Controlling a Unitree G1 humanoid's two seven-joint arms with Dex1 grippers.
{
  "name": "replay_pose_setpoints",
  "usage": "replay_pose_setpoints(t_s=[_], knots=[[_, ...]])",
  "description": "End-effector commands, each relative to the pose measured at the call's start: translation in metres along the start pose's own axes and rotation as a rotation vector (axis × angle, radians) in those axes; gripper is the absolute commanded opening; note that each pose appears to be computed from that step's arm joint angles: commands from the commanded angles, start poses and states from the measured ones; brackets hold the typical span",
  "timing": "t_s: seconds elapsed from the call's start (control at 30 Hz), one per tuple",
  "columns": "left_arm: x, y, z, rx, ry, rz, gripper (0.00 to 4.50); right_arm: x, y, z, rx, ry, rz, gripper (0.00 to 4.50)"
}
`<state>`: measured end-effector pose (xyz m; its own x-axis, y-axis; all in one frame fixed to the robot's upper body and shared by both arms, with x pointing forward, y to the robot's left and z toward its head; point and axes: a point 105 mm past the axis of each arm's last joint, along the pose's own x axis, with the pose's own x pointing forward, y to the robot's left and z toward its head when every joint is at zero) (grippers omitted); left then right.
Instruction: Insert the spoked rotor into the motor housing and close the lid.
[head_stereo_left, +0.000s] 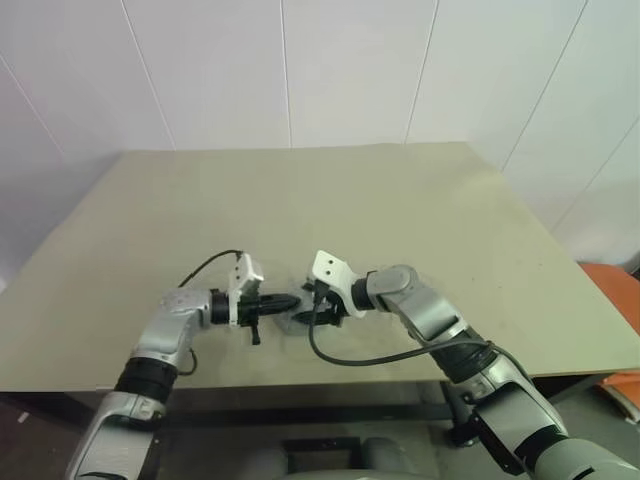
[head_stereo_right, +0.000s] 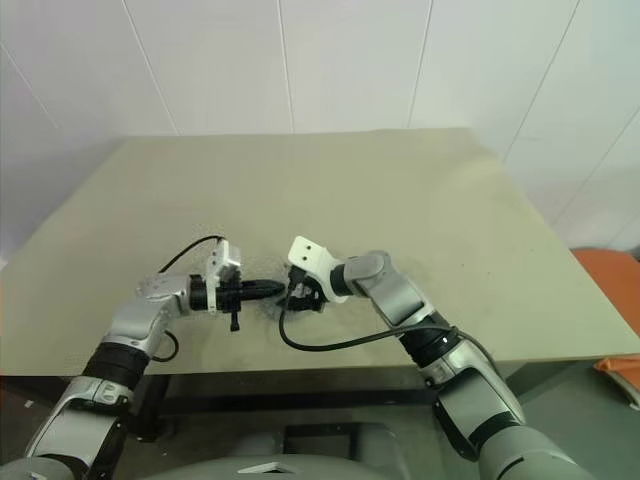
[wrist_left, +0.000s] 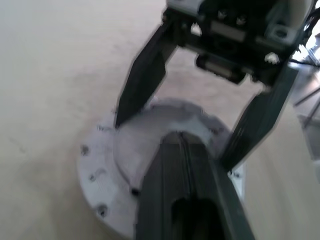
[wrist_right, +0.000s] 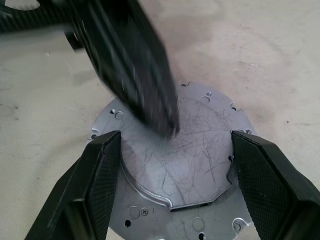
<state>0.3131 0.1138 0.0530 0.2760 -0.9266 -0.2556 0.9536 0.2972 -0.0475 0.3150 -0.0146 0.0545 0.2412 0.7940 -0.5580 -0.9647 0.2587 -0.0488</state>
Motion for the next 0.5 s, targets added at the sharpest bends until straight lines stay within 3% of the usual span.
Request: replay_pose_setpoints(t_s=[0.03, 0.07, 0.13, 0.23, 0.5], knots=[[0.007, 0.003, -0.021, 0.042, 0.132, 0.008, 0.0, -0.002, 0.004, -0.081, 0.129, 0.286, -0.018, 3.05], [0.006, 0.003, -0.028, 0.052, 0.168, 0.009, 0.0, -0.002, 0.008, -0.077, 0.134, 0.262, 0.008, 3.05], [0.006, 0.004, -0.034, 0.065, 0.199, 0.01, 0.0, -0.003, 0.017, -0.066, 0.162, 0.205, 0.064, 3.77], [0.005, 0.005, -0.032, 0.066, 0.185, 0.01, 0.0, -0.004, 0.021, -0.048, 0.204, 0.126, 0.095, 4.49], [0.0, 0.005, -0.036, 0.026, 0.195, -0.012, 0.0, -0.021, 0.011, -0.003, 0.264, -0.052, 0.167, 4.49]])
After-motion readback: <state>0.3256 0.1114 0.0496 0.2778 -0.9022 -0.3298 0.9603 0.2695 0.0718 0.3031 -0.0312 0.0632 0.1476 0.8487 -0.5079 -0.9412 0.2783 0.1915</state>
